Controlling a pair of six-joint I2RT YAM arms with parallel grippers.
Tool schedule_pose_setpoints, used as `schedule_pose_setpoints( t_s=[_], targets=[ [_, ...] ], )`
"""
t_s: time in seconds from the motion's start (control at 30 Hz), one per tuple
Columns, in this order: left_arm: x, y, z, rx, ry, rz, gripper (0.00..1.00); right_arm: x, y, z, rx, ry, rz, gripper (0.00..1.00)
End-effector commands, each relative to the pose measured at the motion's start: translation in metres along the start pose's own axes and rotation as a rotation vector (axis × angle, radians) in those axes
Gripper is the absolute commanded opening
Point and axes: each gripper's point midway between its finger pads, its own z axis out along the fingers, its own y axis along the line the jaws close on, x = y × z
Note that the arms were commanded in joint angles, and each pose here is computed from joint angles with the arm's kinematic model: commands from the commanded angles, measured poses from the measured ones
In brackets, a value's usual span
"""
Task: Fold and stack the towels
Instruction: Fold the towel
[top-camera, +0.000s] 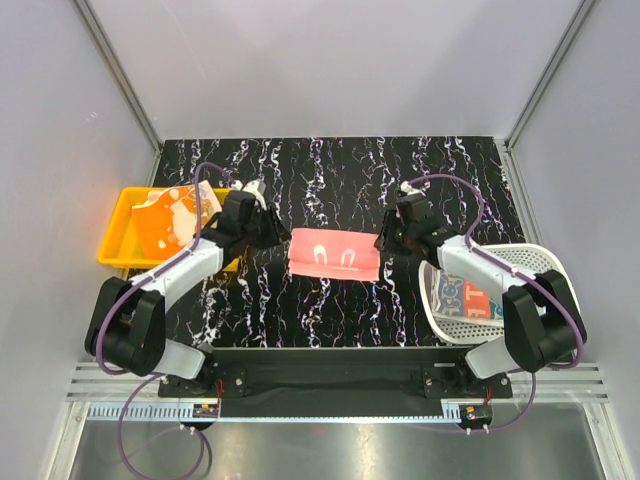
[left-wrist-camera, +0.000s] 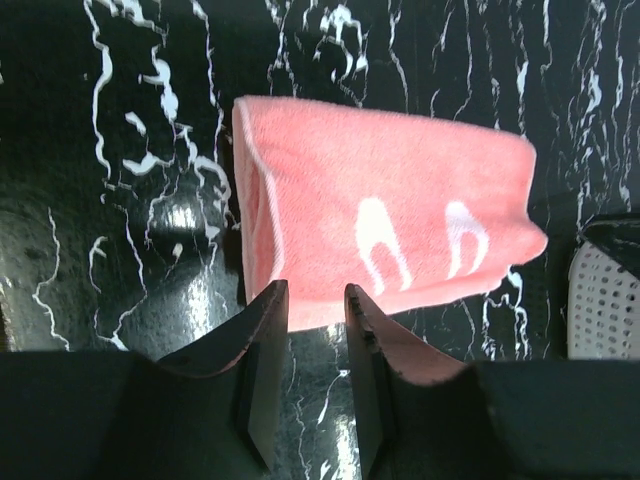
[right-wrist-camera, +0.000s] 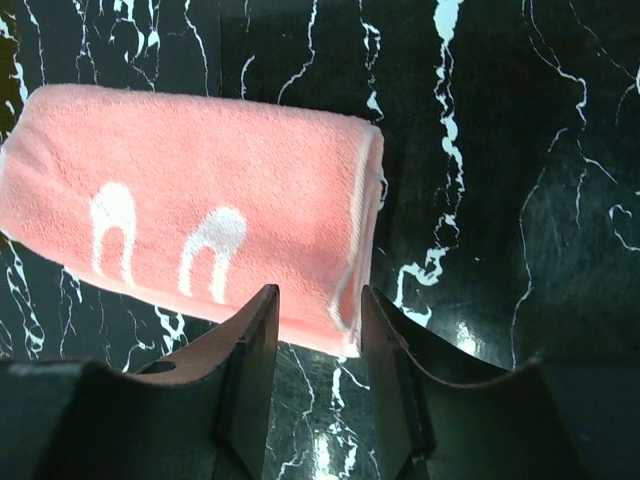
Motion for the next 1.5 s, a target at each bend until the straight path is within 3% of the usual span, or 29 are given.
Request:
schedule_pose_setpoints(
  t_s=[0.0, 0.2, 0.37, 0.67, 0.97, 1.17, 1.27, 1.33, 1.47],
  targets=[
    [-0.025, -0.008, 0.009, -0.034, -0.037, 0.022, 0.34, -0.006, 0.006, 0.009, 0.055, -0.003, -0.002, 0.46],
    [-0.002, 0.007, 0.032, -0.144, 0.049, 0.036, 0.34, 0.018, 0.002, 0.024, 0.109, 0.067, -0.016, 0.43],
    [0.029, 0.025, 0.034, -0.190, 0.099, 0.044, 0.31, 0.035, -0.004, 0.020, 0.115, 0.085, -0.006, 0.34],
    [0.050, 0.039, 0.031, -0.211, 0.126, 0.041, 0.10, 0.052, -0.004, 0.017, 0.089, 0.109, -0.003, 0.20],
    [0.047, 0.032, 0.023, -0.196, 0.119, 0.038, 0.00, 0.052, -0.003, 0.012, 0.087, 0.100, -0.006, 0.13],
    [0.029, 0.022, 0.001, -0.214, 0.078, 0.020, 0.09, 0.050, -0.002, 0.008, 0.085, 0.094, -0.012, 0.10],
    [0.016, 0.010, -0.007, -0.187, 0.046, 0.017, 0.23, 0.052, -0.005, 0.007, 0.087, 0.095, -0.006, 0.08],
    [0.011, 0.000, -0.007, -0.152, 0.033, 0.020, 0.39, 0.054, -0.005, 0.007, 0.088, 0.092, -0.004, 0.08],
    [0.011, -0.012, 0.006, -0.138, 0.047, 0.049, 0.50, 0.055, -0.005, 0.008, 0.082, 0.094, -0.003, 0.07]
  ],
)
